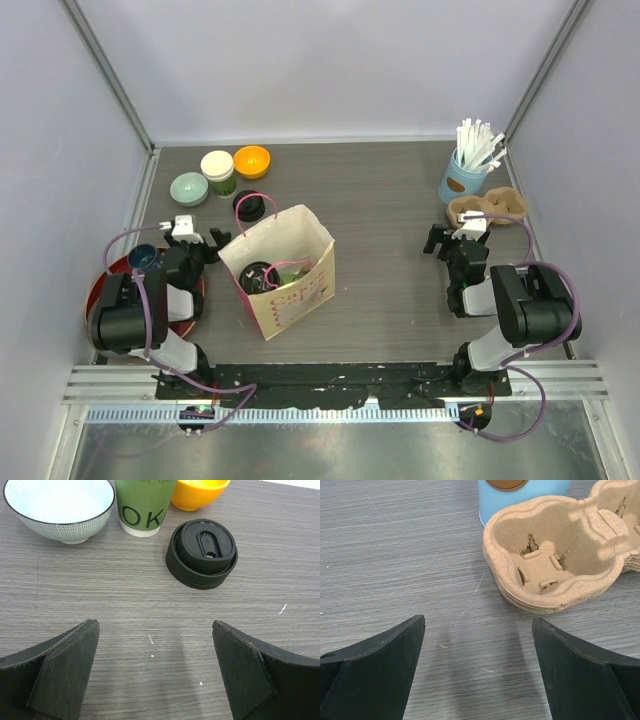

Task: Pack the takeout coffee

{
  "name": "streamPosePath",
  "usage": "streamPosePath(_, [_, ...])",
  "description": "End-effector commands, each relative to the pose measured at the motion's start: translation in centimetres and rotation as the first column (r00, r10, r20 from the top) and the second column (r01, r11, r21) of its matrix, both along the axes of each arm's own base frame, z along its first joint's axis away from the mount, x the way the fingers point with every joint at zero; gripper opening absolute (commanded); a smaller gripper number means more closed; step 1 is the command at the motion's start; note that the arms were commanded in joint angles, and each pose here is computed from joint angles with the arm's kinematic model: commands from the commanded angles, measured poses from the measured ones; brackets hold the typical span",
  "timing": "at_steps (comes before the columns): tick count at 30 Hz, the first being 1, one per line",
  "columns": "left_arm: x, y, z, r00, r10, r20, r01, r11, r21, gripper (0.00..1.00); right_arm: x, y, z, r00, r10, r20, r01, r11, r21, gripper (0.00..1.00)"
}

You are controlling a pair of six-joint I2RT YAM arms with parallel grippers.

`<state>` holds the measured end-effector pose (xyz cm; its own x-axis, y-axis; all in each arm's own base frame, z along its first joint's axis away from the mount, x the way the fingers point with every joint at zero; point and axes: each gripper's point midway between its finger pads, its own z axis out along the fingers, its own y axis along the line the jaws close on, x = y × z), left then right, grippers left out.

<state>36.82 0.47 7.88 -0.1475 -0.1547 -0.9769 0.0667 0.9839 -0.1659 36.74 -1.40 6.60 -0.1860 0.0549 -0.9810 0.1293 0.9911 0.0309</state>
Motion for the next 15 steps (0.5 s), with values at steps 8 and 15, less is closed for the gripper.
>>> streamPosePath(8, [1.00, 0.19, 2.23, 0.997, -0.004, 0.075, 0.003, 1.000, 0.013, 1.00, 1.00, -0.44, 2.07, 0.997, -0.025, 0.073, 0.025, 1.000, 0.004, 0.93])
streamPosePath(15, [0.99, 0.20, 2.21, 0.997, -0.004, 0.074, 0.003, 1.000, 0.014, 1.00, 0.97, -0.42, 1.99, 0.997, -0.024, 0.071, 0.024, 1.000, 0.004, 0.93])
